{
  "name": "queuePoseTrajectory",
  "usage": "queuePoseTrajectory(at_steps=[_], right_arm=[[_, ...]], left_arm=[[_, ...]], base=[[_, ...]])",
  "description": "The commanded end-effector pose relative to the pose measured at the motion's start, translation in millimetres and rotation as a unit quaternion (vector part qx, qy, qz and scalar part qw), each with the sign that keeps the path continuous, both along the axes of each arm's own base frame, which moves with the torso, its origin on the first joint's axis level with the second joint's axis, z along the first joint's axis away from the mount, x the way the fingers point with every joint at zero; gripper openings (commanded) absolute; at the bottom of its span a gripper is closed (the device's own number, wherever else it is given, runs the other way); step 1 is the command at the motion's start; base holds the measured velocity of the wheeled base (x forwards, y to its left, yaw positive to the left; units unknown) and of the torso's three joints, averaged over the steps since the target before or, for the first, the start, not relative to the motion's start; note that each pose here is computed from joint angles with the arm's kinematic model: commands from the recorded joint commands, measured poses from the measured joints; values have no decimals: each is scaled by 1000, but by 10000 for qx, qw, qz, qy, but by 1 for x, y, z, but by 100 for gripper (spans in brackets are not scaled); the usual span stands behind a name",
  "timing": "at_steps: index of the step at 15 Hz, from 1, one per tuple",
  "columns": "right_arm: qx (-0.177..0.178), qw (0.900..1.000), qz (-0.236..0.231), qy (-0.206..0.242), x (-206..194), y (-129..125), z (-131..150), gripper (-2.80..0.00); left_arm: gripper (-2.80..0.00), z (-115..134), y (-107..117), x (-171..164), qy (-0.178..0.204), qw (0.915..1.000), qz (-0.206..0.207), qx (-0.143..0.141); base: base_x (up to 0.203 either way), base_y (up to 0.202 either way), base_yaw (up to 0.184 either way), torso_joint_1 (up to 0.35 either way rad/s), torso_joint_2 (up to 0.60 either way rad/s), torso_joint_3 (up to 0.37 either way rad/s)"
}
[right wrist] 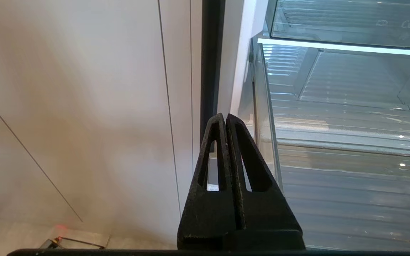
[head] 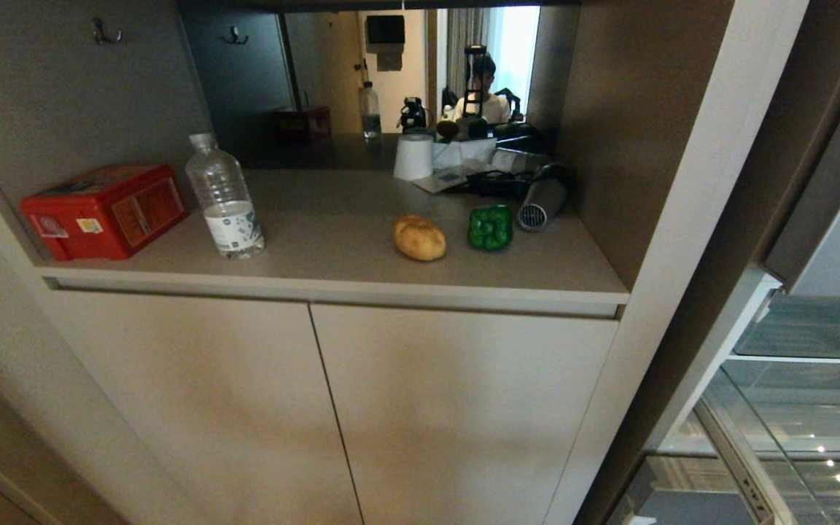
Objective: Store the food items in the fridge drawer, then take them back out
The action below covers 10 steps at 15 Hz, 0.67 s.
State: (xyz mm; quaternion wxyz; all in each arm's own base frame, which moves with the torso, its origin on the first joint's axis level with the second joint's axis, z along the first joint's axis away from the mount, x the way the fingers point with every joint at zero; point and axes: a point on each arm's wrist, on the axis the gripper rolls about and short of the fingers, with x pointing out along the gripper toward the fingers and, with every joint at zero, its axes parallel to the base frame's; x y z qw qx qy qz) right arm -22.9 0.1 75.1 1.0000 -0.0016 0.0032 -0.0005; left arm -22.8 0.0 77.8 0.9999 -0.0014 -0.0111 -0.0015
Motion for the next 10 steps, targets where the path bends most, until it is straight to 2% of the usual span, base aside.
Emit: queuePoseTrajectory(at_steps=[1,3,5,6,8,10], right_arm=[[1,10000,-2,-1,0,0,0,-280],[-112,9999,35,8,0,0,0,-280],[-501,9987,89,-23,0,0,1,-280],[-584,9981,143,-94,-1,1,6,-280],[-632,9962,453,-390,-6,2,43,-280],[-631,9937,895,-256,7,4,92,-280]], left_arm=[[-280,-3,0,1,49,10000,0,-1],[-280,-3,0,1,49,10000,0,-1],[-280,-3,0,1,49,10000,0,6],[-280,-3,0,1,49,10000,0,6],[-280,-3,0,1,49,10000,0,6],[-280,-3,0,1,49,10000,0,6]], base=[[0,0,0,0,0,0],[0,0,0,0,0,0],[0,0,0,0,0,0],[0,0,0,0,0,0],[0,0,0,0,0,0],[0,0,0,0,0,0]])
